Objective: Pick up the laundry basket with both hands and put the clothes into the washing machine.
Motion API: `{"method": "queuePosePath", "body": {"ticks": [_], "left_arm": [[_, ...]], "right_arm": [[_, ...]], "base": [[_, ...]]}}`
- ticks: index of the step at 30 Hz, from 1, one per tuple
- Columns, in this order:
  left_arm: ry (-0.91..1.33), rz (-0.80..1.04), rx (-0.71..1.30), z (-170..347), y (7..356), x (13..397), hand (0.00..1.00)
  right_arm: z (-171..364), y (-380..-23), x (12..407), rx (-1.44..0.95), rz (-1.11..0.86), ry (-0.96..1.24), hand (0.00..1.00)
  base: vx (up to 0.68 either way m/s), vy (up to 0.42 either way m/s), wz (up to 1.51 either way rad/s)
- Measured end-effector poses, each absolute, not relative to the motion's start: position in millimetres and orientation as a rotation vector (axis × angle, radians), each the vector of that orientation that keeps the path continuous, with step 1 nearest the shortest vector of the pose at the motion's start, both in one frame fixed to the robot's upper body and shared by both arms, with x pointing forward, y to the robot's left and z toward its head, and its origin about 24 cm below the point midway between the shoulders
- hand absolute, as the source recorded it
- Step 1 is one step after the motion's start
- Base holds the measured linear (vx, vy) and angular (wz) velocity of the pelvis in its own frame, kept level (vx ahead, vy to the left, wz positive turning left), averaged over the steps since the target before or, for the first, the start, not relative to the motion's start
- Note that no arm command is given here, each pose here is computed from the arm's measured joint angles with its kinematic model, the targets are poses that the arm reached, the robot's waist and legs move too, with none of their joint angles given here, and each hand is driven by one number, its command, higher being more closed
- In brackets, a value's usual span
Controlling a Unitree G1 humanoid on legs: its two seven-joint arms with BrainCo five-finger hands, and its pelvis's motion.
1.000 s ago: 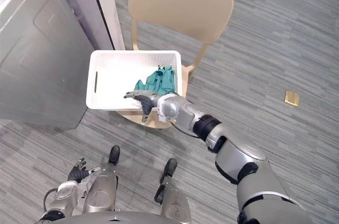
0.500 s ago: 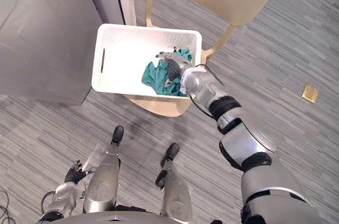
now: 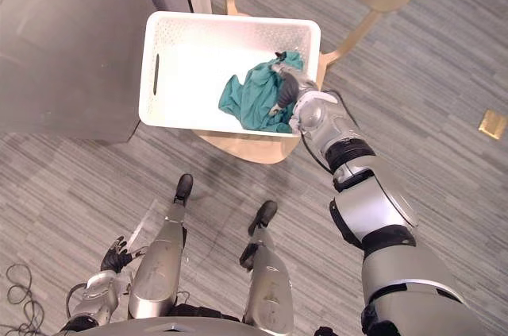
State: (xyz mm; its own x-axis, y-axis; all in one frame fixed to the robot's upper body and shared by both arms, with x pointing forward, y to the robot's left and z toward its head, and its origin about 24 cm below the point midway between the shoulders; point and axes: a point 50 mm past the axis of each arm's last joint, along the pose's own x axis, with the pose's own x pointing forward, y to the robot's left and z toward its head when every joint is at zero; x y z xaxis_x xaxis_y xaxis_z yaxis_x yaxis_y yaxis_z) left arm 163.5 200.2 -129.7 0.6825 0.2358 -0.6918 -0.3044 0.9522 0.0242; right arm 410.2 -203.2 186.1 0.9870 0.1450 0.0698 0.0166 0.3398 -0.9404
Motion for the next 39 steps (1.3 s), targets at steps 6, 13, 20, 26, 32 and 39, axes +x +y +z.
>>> {"method": "queuePosePath", "body": {"ticks": [6,13,20,26,32,39], "left_arm": [[0.743,0.296,-0.106,-128,197,167,0.0],[0.72,0.275,-0.108,-124,192,172,0.0],[0.696,0.32,-0.142,-121,192,178,0.0],[0.613,0.306,-0.166,-107,188,199,0.0],[0.55,0.279,-0.191,-95,178,218,0.0],[0.548,0.278,-0.229,-94,170,223,0.0]], "right_arm": [[199,-210,413,-1.22,0.023,-0.159,0.0],[203,-216,412,-1.227,-0.017,-0.164,0.0],[205,-203,412,-1.345,0.001,-0.214,0.0],[193,-185,411,-1.574,0.103,-0.238,1.0],[189,-164,413,-1.676,0.163,-0.258,1.0],[177,-155,414,-1.688,0.178,-0.216,1.0]], "base": [[-0.01,0.0,0.03],[-0.01,0.001,0.06],[-0.01,-0.009,0.03],[-0.01,-0.03,0.14],[-0.01,-0.05,0.06],[-0.02,-0.058,0.03]]}}
